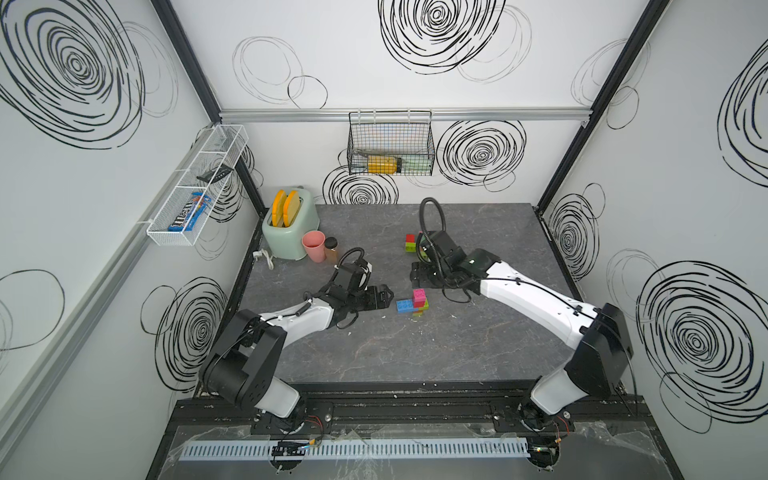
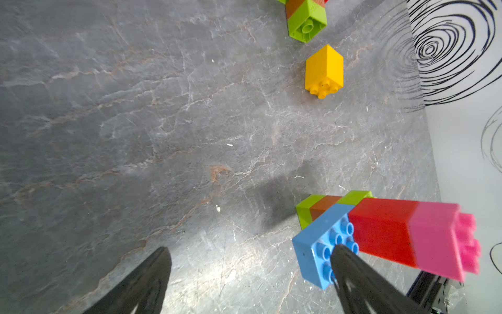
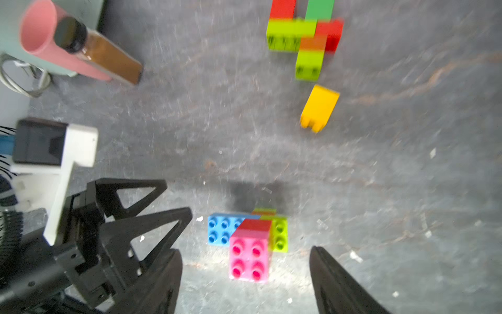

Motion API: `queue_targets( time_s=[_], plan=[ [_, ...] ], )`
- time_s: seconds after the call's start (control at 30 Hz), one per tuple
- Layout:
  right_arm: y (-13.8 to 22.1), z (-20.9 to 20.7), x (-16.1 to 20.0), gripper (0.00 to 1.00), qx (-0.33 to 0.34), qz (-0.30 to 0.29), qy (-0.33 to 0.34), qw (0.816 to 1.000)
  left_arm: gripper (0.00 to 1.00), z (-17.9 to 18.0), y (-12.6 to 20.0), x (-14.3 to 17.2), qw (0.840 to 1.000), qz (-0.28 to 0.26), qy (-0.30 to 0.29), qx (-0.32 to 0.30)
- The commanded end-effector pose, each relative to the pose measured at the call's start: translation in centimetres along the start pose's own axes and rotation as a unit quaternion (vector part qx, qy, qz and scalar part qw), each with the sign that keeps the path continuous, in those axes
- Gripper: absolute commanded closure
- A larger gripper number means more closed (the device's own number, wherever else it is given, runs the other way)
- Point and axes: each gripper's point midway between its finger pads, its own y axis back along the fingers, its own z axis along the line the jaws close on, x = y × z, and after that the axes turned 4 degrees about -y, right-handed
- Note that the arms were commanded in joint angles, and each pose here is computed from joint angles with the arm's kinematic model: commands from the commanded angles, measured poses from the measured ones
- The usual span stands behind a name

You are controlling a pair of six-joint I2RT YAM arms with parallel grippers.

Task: Assemble the number 4 with lego
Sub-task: Assemble the lego brick with the lego brick, then pick up the lego brick from the center of the board.

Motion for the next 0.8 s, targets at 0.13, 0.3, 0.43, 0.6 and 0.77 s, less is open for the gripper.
queue_targets(
  time_s=[0.13, 0.3, 0.43, 0.6, 0.77],
  plan=[
    [-4.0, -7.2, -4.4, 0.01, -0.025, -0.058, -0.077, 0.995, 0.04, -0.1, 2.0, -2.7, 0.998, -0.058, 0.007, 0.004],
    [-8.8, -8.5, -3.9, 0.04, -0.026, 0.021, -0.057, 0.998, 0.04, 0.0, 2.3, -2.7, 0.998, -0.059, 0.007, 0.003],
    [-12.7, -8.3, -2.6, 0.06, -0.009, 0.091, -0.04, 0.995, 0.04, 0.3, 2.3, -2.6, 0.998, -0.057, 0.008, 0.0],
    [-15.7, -7.9, -2.2, 0.08, 0.029, 0.089, -0.016, 0.996, 0.04, 0.5, 2.4, -2.5, 0.998, -0.055, 0.008, -0.003],
    [-17.7, -8.7, -1.3, 0.17, 0.073, 0.096, 0.0, 0.993, 0.04, 0.9, 2.7, -2.5, 0.998, -0.057, 0.008, -0.008]
  ],
)
